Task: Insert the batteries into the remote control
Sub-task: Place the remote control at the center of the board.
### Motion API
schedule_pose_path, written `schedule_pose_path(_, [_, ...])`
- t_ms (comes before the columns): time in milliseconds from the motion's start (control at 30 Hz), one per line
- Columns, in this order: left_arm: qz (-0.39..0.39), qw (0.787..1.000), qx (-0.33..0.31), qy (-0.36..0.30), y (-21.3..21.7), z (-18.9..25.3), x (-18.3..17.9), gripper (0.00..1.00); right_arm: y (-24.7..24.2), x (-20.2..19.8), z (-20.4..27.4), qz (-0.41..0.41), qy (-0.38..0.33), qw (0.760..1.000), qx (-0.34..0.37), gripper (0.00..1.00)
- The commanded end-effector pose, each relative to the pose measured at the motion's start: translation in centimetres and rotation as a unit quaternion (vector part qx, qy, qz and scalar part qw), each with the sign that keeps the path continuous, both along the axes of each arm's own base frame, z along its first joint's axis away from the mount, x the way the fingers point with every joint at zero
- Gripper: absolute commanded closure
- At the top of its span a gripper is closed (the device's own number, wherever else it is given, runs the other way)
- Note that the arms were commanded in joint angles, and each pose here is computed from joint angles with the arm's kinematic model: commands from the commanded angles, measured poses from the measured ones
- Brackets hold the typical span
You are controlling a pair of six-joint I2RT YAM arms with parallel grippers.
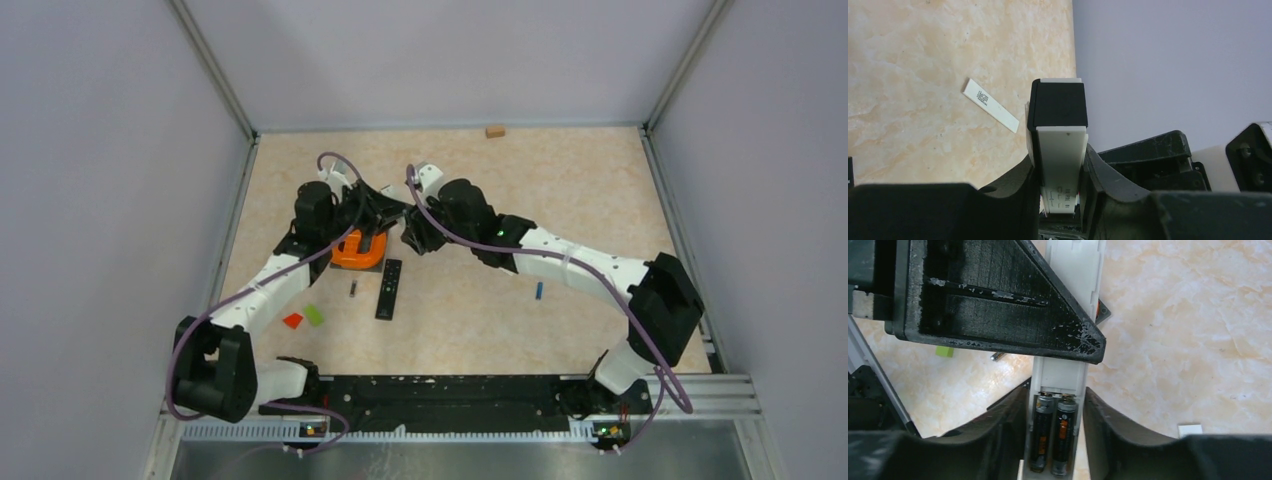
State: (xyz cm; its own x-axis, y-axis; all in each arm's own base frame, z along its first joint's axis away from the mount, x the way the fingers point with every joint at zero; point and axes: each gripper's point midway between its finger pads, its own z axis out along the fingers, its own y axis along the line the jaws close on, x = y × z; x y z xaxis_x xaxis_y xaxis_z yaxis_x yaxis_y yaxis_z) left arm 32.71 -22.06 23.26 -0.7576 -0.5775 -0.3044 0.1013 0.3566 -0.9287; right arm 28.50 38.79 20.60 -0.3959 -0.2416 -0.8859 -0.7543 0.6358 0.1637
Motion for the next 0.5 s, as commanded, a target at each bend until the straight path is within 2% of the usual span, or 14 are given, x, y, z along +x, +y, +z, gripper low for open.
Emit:
schedule_pose_path(0, [-0.008,0.998,-0.015,-0.053,-0.1,3.2,-0.4,0.88,1.2,0.2,2.6,0.009,-0.005,0.999,0.038,0.61])
schedule_pose_path(67, [-0.008,0.998,-0.012,-0.055,-0.1,3.2,-0.5,0.85,1.0,0.2,2.7,0.009,-0.002,0.999,0.043,0.73])
schedule_pose_path(133, [-0.003,0.998,-0.007,-0.056,0.1,3.0,-0.5,0.78,0.7,0.2,2.8,0.011,-0.001,0.999,0.049,0.83])
schedule_pose_path(167, [0.001,0.998,-0.003,-0.056,0.3,2.9,-0.4,0.71,0.5,0.2,2.8,0.012,-0.002,0.999,0.049,0.86])
schedule_pose_path(300, [0.042,0.998,0.032,-0.038,1.8,1.6,0.1,0.25,-1.0,-0.3,1.8,0.03,-0.011,0.999,0.012,0.94])
schedule_pose_path(367, [0.066,0.996,0.053,-0.03,2.9,1.0,0.5,0.07,-2.3,-0.7,0.7,0.037,-0.014,0.999,-0.023,0.96])
schedule_pose_path(400, [0.074,0.995,0.062,-0.023,3.5,0.6,0.6,0.02,-3.0,-1.0,-0.1,0.041,-0.015,0.998,-0.041,0.97])
schedule_pose_path(467, [0.09,0.993,0.071,-0.021,4.9,0.3,1.1,0.01,-4.7,-1.5,-1.2,0.05,-0.024,0.996,-0.072,0.97])
